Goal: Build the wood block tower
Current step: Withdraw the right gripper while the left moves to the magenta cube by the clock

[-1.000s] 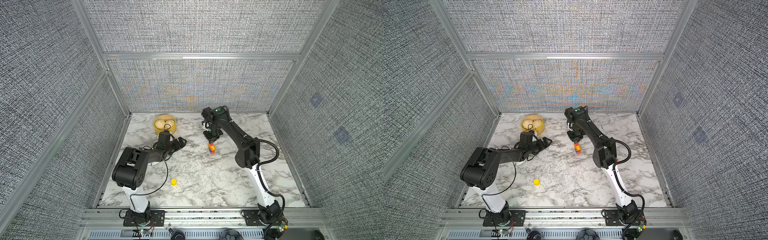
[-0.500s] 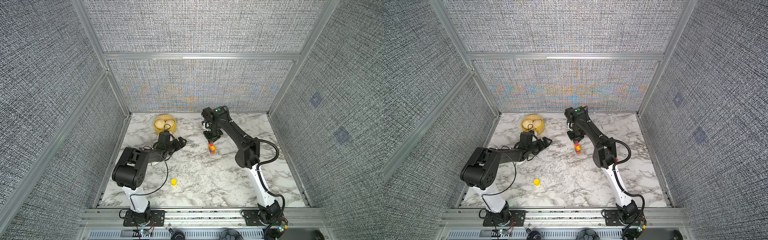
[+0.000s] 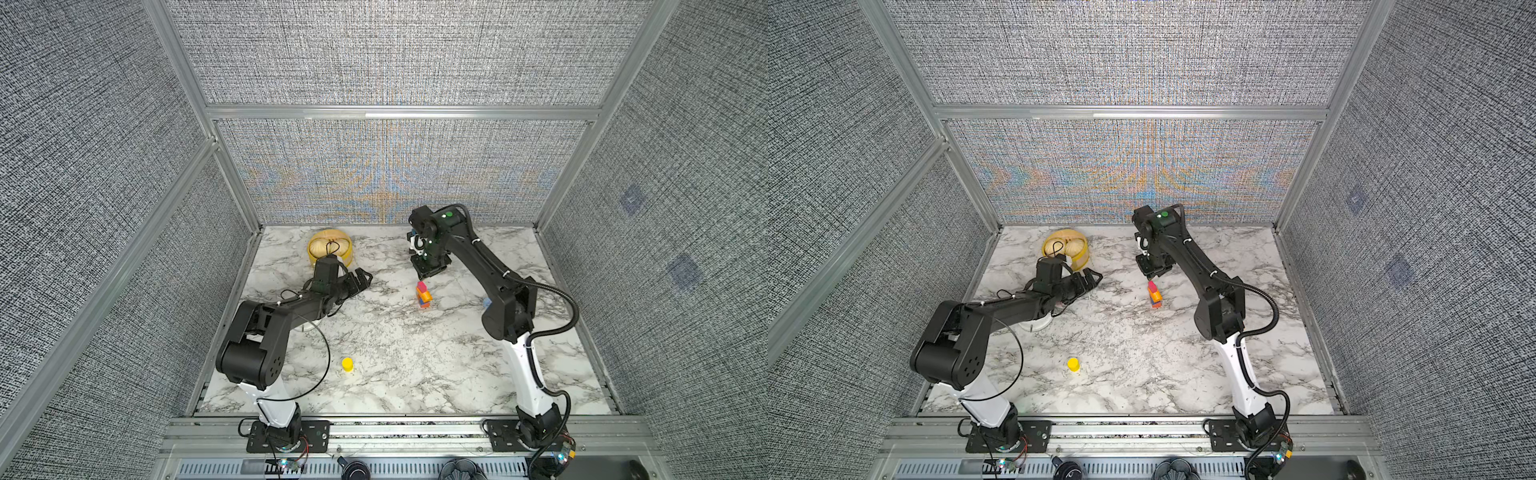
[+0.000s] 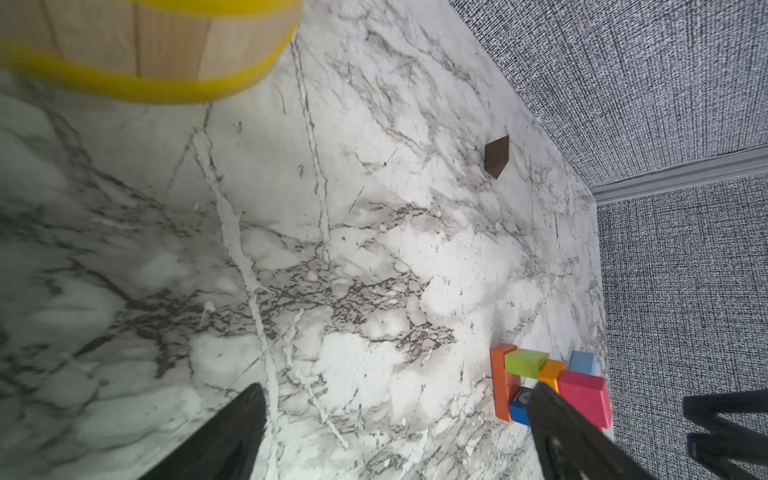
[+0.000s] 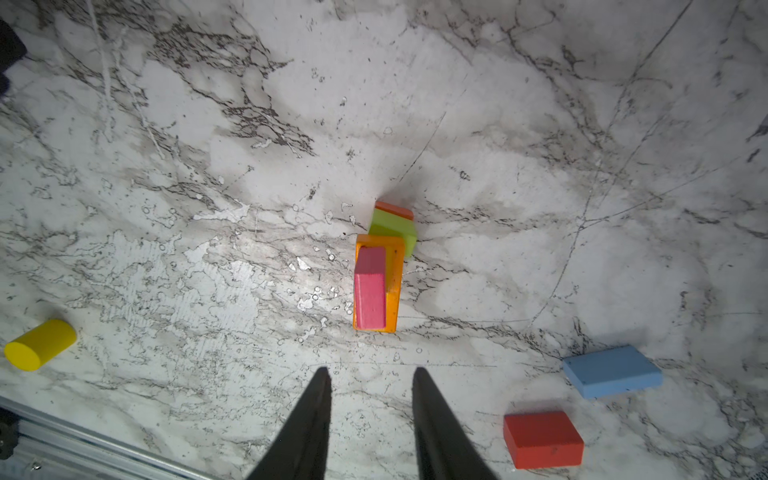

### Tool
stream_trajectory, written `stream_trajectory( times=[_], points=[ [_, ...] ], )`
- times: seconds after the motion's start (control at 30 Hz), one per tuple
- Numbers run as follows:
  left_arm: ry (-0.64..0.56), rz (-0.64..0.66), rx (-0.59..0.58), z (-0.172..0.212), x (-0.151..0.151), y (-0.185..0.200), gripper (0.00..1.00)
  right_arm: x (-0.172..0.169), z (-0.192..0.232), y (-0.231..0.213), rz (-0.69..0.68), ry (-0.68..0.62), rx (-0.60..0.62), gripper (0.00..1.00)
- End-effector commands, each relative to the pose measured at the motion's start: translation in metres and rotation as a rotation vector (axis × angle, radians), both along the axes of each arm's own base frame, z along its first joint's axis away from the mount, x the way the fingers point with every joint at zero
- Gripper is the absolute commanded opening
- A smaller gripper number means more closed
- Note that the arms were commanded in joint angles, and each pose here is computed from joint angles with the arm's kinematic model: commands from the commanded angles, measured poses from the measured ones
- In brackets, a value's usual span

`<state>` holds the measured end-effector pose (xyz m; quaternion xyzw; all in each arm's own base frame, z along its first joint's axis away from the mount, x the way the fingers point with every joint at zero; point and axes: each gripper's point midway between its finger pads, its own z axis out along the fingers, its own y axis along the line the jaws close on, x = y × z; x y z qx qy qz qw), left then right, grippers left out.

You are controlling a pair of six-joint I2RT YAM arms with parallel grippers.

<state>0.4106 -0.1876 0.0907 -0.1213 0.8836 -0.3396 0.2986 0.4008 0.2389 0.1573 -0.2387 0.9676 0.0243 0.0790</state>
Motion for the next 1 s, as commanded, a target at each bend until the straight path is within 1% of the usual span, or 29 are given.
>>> stream_trajectory(
  times=[0.0,0.13,0.2,0.33,0.37,0.47,0.53,0.57,0.6,0.63,0.73,0.9,0.97],
  points=[
    [0.029,0.016,0.141,0.002,-0.013,0.021,0.99,0.012,0.024,0.004,-0.012,-0.138,0.071,0.37],
    [0.030,0.054,0.285,0.022,-0.023,0.046,0.95,0.012,0.047,0.007,-0.031,-0.255,0.167,0.37],
    [0.057,0.097,0.367,0.031,-0.030,0.063,0.93,0.011,0.058,0.009,-0.034,-0.309,0.222,0.37],
    [0.132,0.111,0.524,0.039,-0.042,0.087,0.89,0.004,0.069,0.008,-0.037,-0.372,0.277,0.38],
    [0.151,0.101,0.543,0.040,-0.043,0.088,0.88,0.003,0.071,0.007,-0.036,-0.383,0.287,0.38],
    [0.195,0.028,0.542,0.032,-0.043,0.079,0.85,-0.002,0.073,0.008,-0.030,-0.403,0.318,0.38],
    [0.238,-0.003,0.569,0.024,-0.041,0.079,0.80,-0.005,0.071,0.007,-0.027,-0.408,0.334,0.38],
    [0.260,-0.014,0.588,0.021,-0.040,0.079,0.74,-0.007,0.071,0.008,-0.022,-0.412,0.342,0.38],
    [0.287,-0.023,0.611,0.016,-0.040,0.081,0.65,-0.008,0.069,0.007,-0.020,-0.414,0.346,0.38],
    [0.310,-0.025,0.631,0.012,-0.039,0.083,0.62,-0.009,0.070,0.007,-0.019,-0.420,0.354,0.38],
    [0.362,-0.016,0.693,0.005,-0.037,0.091,0.62,-0.011,0.065,0.005,-0.014,-0.429,0.368,0.38],
    [0.394,-0.002,0.784,0.001,-0.031,0.104,0.62,-0.012,0.058,-0.001,-0.026,-0.426,0.402,0.39],
    [0.399,-0.008,0.801,0.000,-0.028,0.104,0.62,-0.013,0.057,-0.003,-0.032,-0.430,0.414,0.40]
  ],
)
